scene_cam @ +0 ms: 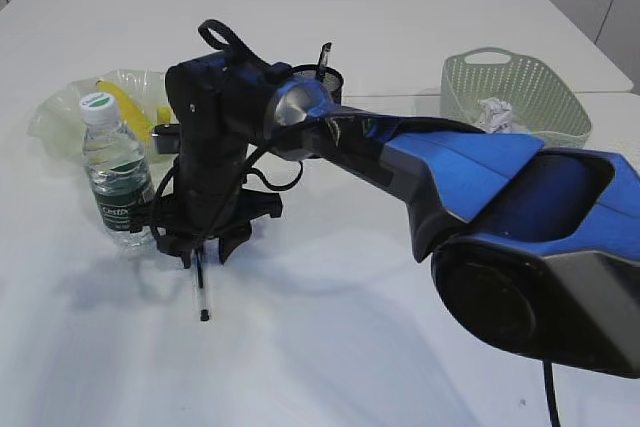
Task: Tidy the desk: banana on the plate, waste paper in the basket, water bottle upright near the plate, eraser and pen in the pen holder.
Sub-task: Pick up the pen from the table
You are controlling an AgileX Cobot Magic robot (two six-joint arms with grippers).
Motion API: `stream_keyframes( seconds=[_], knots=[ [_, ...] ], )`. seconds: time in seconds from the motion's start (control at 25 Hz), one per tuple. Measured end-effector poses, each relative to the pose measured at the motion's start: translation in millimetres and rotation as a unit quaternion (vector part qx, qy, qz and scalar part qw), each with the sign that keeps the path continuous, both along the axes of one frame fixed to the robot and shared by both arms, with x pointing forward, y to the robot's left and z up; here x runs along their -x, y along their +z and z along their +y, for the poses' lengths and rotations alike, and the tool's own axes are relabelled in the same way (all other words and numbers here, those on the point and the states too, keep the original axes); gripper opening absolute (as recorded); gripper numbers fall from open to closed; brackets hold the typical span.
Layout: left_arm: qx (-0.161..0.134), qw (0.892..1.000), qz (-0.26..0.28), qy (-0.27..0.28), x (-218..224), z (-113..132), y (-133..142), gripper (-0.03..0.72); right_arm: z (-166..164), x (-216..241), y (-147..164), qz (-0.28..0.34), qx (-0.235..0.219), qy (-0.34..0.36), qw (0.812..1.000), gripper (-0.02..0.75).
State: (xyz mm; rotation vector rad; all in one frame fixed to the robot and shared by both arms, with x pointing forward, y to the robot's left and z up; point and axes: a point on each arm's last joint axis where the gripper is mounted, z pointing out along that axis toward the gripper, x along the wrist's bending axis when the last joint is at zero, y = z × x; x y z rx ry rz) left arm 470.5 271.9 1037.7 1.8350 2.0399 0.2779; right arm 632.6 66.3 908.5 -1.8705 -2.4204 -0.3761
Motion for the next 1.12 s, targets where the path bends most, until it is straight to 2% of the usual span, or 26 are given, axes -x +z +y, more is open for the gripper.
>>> stream_keyframes(
  seconds=[0.4, 0.68, 1.04, 1.12],
  knots=[
    [-0.001, 1.0, 0.0, 0.0, 0.0, 0.2, 0.0, 0.46, 1.0, -0.1, -3.9, 0.003, 0.001, -0.005, 1.0, 0.329],
    [-0.001, 1.0, 0.0, 0.0, 0.0, 0.2, 0.0, 0.46, 0.6, -0.4, -3.9, 0.002, 0.002, -0.007, 1.0, 0.255],
    [-0.001, 1.0, -0.001, 0.0, -0.2, 0.1, 0.1, 0.46, -2.1, -2.7, -5.1, -0.011, 0.018, -0.009, 1.0, 0.241],
    [-0.001, 1.0, -0.001, 0.0, -0.2, 0.1, 0.1, 0.46, -2.1, -2.8, -5.1, -0.011, 0.018, -0.011, 1.0, 0.216]
  ],
)
